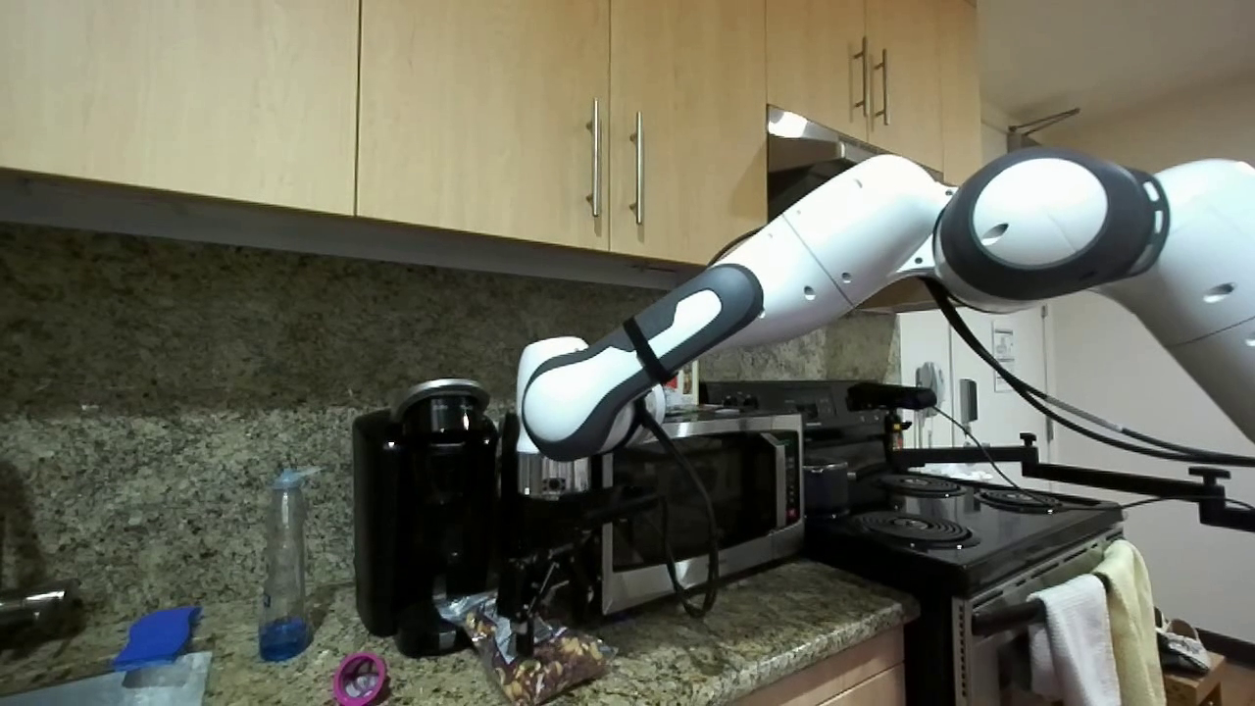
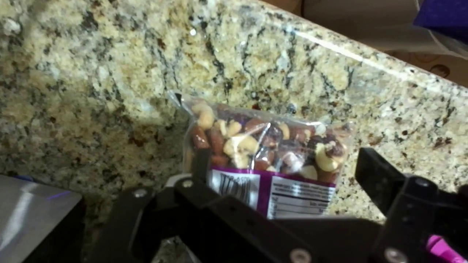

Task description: Place the packet in the blue bag

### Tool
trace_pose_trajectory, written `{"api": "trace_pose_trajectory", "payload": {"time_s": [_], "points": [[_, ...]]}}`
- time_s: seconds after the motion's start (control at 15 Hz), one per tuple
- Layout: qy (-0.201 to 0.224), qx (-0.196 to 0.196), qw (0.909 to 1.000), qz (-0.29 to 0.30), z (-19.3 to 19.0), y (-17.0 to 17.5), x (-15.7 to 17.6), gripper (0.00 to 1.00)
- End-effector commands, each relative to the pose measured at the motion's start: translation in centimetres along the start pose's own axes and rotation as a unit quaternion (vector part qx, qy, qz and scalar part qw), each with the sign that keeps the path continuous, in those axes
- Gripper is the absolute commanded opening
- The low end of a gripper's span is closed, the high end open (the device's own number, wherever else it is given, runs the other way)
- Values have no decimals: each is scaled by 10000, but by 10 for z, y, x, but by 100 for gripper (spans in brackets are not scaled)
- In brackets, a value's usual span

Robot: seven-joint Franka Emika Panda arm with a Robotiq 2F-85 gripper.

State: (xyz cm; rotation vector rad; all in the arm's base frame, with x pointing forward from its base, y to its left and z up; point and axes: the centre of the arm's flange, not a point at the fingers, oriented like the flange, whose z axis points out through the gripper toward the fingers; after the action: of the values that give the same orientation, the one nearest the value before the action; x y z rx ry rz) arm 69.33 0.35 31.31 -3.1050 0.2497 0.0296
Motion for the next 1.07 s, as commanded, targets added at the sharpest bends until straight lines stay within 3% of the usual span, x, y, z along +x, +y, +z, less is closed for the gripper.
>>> {"api": "trace_pose_trajectory", "payload": {"time_s": [0.0, 0.07, 0.67, 1.0], "points": [[-79, 101, 9995, -283, -1, 10, 21, 90], [-74, 77, 9994, -314, 0, 14, 25, 73], [-293, 201, 9971, -673, -4, 19, 26, 16], [-371, 486, 9884, -1389, -44, 3, -8, 4]]}}
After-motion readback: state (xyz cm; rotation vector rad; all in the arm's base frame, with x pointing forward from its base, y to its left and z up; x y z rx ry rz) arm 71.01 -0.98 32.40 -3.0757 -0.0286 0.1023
